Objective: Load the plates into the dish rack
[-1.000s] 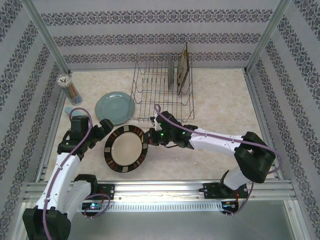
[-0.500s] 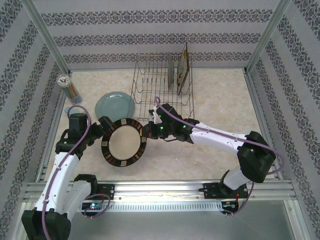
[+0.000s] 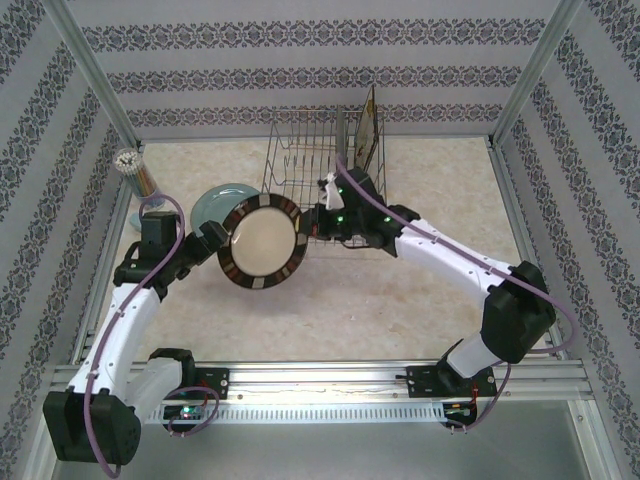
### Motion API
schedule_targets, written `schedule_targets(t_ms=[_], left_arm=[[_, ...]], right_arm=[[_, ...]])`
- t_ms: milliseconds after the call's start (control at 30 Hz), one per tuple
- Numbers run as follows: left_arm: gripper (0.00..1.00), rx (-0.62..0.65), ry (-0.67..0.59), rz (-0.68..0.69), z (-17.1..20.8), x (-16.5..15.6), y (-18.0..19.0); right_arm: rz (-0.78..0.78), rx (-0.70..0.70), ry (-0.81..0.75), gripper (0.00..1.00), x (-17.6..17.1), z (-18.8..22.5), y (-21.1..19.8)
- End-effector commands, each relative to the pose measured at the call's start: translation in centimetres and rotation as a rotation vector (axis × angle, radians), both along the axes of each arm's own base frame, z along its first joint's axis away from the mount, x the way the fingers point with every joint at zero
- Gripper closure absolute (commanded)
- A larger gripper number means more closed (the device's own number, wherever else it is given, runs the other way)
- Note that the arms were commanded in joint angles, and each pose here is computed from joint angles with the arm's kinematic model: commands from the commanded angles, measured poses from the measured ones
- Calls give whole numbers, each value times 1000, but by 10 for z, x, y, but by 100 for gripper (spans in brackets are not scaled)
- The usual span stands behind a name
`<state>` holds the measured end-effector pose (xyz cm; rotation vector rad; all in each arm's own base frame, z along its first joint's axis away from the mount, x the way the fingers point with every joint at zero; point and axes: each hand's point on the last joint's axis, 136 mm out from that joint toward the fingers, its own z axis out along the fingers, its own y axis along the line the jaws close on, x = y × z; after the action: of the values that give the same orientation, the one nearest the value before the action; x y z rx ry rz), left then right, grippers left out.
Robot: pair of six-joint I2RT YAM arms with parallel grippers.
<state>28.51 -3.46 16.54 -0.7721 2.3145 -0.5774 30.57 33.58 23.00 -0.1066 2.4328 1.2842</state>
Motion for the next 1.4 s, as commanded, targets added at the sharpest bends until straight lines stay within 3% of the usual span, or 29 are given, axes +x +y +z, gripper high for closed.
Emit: schedule_targets(t_ms=[0, 233, 633, 1367], left_arm=[[0, 5, -89, -35, 23, 20, -5], [0, -15, -114, -39, 28, 38, -8], [0, -14, -136, -70, 24, 68, -12], [0, -68, -167, -122, -1, 117, -38]], right_arm=[[21, 164, -185, 100, 21, 82, 0], [-89, 135, -245, 100, 64, 102, -28], [-227, 79, -275, 100, 121, 96, -51], [-401, -75, -375, 100, 163, 96, -78]])
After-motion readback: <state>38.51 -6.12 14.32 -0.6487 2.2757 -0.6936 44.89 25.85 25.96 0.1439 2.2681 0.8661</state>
